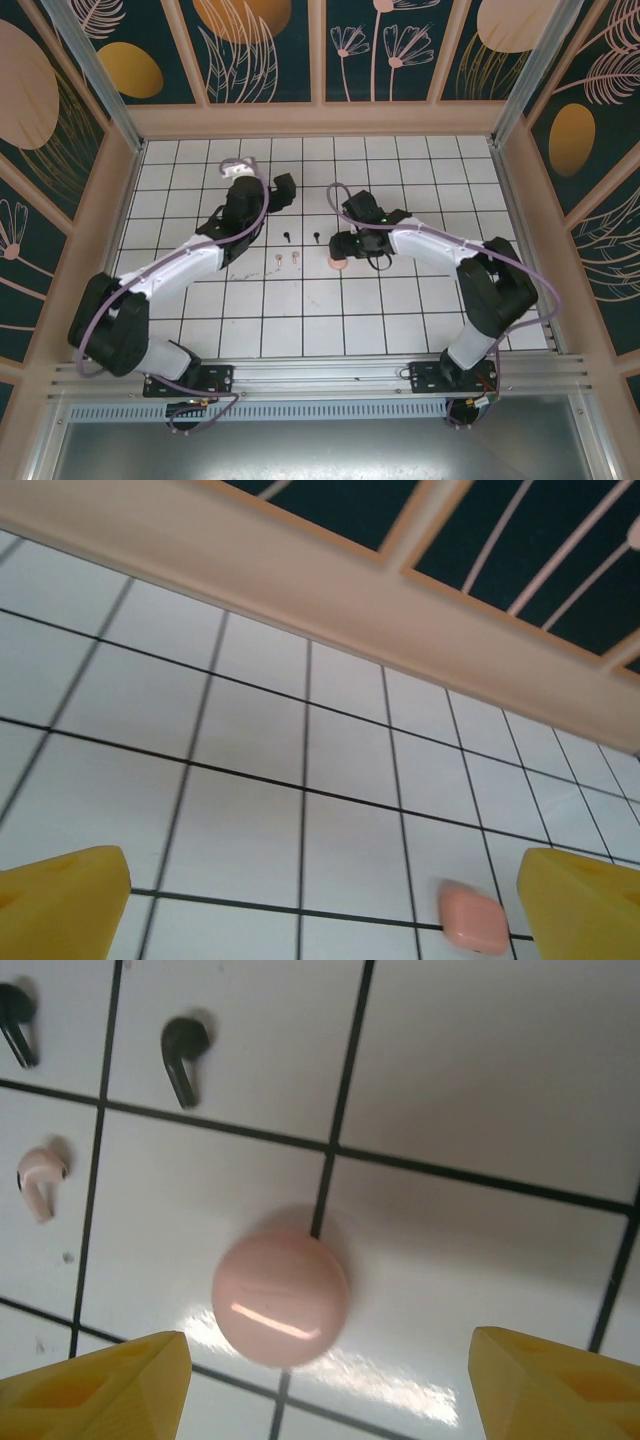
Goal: Insert the wireless bluetooth earbuds into the charging case
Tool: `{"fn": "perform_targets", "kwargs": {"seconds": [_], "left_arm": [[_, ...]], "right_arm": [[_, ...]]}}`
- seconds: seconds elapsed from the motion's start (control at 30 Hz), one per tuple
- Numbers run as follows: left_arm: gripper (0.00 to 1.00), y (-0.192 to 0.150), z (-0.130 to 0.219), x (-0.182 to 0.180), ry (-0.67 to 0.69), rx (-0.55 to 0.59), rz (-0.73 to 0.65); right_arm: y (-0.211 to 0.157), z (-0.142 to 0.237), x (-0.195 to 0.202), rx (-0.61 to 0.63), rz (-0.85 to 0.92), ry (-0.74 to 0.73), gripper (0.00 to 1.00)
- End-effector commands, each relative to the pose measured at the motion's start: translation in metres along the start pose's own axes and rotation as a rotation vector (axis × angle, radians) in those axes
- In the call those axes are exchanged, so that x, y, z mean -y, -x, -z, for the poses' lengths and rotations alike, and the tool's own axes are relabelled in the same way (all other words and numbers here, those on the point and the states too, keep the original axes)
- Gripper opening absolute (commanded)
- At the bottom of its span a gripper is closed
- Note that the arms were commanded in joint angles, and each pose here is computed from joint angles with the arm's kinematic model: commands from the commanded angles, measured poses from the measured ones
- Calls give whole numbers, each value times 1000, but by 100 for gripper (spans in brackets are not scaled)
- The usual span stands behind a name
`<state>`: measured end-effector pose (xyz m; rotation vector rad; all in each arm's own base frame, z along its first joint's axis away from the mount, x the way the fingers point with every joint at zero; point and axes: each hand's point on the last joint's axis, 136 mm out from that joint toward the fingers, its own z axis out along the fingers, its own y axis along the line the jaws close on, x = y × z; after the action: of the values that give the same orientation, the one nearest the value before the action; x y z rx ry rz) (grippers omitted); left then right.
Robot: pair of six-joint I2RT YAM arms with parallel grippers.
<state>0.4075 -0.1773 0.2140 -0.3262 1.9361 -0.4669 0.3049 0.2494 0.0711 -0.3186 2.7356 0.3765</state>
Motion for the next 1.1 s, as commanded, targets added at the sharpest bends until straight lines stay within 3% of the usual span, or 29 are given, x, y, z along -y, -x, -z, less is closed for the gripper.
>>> {"fn": "perform_targets", "kwargs": {"seconds": [0.0, 0.23, 0.67, 1.07], "left_arm": [[99, 23, 16, -13, 10, 120, 78], [99, 30, 39, -45, 83, 231, 158], [99, 19, 35, -30, 17, 144, 102], [98, 6, 32, -26, -14, 86, 122]], "right_arm": [[6, -3, 6, -20, -45, -101, 74], [0, -24, -1, -74, -39, -169, 74], [-13, -48, -17, -125, 9, -184, 72], [-20, -56, -14, -154, 29, -190, 61]]}}
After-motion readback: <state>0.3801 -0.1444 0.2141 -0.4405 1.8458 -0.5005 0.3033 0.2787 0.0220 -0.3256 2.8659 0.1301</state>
